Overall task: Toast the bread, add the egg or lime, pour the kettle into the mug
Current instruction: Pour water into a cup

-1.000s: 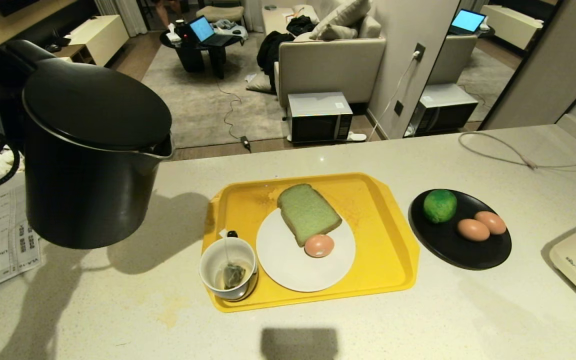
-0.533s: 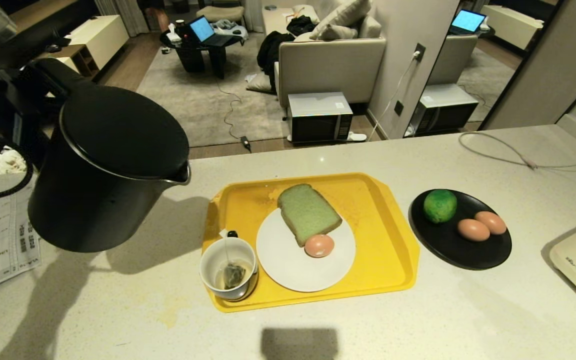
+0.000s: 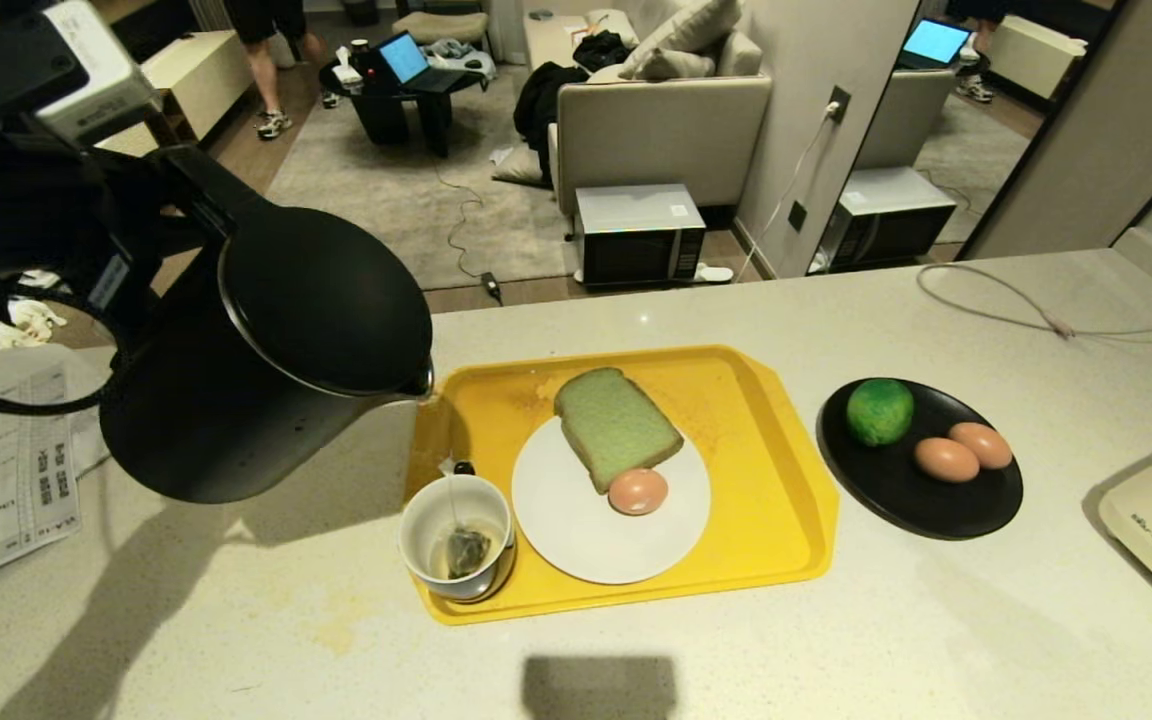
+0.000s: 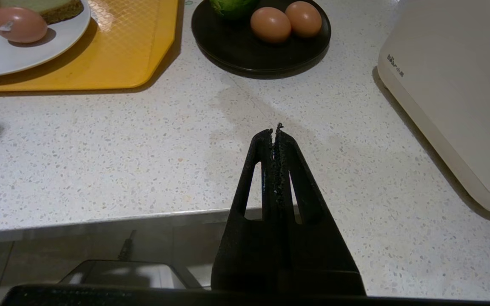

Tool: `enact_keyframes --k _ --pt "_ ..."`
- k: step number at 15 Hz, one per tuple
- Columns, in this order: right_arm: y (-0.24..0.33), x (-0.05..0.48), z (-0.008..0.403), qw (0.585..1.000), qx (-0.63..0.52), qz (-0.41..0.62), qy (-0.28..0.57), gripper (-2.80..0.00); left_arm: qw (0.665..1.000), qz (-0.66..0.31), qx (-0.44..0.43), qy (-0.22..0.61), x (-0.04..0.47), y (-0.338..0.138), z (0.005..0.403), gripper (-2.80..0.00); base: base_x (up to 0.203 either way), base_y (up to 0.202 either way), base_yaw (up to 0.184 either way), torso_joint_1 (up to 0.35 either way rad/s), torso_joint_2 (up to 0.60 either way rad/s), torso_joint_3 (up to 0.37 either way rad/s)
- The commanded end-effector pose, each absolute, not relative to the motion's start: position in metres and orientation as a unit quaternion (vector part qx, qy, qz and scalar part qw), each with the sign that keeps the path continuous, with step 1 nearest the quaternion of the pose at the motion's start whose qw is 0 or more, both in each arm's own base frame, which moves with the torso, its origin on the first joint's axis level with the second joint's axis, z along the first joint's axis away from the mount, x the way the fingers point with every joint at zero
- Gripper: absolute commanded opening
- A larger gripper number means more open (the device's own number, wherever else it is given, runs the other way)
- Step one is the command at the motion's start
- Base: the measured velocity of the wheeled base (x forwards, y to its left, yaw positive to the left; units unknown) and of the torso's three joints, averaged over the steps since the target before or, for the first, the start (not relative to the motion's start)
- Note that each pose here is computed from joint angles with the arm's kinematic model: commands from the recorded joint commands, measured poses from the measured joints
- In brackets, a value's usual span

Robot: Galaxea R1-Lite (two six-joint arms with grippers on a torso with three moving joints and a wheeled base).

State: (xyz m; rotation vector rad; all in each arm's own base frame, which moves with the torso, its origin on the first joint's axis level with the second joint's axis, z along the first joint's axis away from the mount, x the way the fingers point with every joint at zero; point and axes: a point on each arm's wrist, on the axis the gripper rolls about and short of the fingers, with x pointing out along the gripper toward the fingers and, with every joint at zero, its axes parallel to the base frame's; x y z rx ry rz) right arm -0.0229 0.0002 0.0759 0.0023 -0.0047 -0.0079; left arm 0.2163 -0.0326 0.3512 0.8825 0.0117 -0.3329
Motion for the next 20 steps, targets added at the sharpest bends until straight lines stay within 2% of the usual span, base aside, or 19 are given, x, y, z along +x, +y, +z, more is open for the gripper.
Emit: enact_keyframes --k 1,20 --pt "0.0 -0.023 0.076 1.0 0.002 -0.004 -0.002 -2.8 0.879 -0.17 0.445 0.012 0.215 -0.04 0.351 -2.8 0.0 0.0 0.0 0.0 0.0 0.0" --pt "0.0 -0.023 0.076 1.0 0.002 -0.004 -0.002 -2.8 0.781 -0.199 0.583 0.099 0.202 -0.062 0.354 -2.8 0.0 0.0 0.0 0.0 0.0 0.0"
